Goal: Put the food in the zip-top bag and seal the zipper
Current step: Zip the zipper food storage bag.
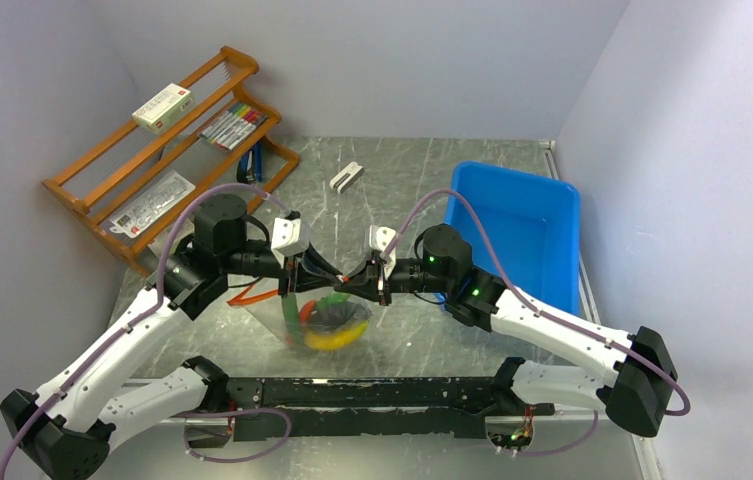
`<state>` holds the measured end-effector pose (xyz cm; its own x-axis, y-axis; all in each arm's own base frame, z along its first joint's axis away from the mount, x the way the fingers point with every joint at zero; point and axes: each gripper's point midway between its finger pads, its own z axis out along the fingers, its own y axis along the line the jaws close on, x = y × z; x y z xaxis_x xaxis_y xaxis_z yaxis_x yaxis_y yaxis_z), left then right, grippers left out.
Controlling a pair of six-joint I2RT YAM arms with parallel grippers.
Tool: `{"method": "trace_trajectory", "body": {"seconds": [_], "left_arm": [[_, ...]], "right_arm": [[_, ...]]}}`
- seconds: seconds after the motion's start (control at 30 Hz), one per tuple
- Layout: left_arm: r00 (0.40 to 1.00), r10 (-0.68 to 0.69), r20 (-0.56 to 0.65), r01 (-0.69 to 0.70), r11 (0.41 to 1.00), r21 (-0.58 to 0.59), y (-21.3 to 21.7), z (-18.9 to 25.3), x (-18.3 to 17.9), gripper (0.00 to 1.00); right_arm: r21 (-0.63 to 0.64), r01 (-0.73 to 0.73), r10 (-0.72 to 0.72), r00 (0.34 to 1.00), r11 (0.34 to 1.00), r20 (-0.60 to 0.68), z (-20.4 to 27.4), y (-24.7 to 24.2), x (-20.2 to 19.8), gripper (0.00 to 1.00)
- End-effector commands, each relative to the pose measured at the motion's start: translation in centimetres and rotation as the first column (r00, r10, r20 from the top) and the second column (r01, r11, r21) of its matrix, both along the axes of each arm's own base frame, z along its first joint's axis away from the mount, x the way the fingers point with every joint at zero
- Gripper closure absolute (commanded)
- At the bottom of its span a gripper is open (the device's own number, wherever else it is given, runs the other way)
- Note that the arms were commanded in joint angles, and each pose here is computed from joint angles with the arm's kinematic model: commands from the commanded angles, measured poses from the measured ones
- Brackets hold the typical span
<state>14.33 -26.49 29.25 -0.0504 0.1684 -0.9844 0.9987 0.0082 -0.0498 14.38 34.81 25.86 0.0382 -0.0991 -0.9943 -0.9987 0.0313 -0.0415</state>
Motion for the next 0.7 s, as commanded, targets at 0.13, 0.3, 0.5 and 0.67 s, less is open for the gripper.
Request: {"method": "trace_trajectory", "body": {"seconds": [0.13,0.3,0.5,0.67], "left_arm": [[1.0,-0.007,0.021,0.007,1.0,0.001,0.5,0.8,-0.5,0.93],[1.0,-0.029,0.001,0.029,1.0,0.006,0.5,0.6,-0.9,0.93],[1.0,0.02,0.022,-0.021,0.999,0.031,0.9,0.1,-0.4,0.93],[0.998,0.04,0.038,-0.041,0.998,0.039,1.2,0.0,-0.3,0.93]], "right_arm": [[0.031,0.014,-0.014,1.0,0.999,0.026,0.7,0.0,0.2,1.0],[0.037,0.025,-0.027,0.999,0.999,0.032,0.7,-0.2,0.3,1.0],[0.06,0.036,-0.04,0.998,0.998,0.058,1.1,-0.7,0.2,1.0],[0.085,0.032,-0.039,0.996,0.996,0.076,1.6,-1.2,-0.2,1.0]]}}
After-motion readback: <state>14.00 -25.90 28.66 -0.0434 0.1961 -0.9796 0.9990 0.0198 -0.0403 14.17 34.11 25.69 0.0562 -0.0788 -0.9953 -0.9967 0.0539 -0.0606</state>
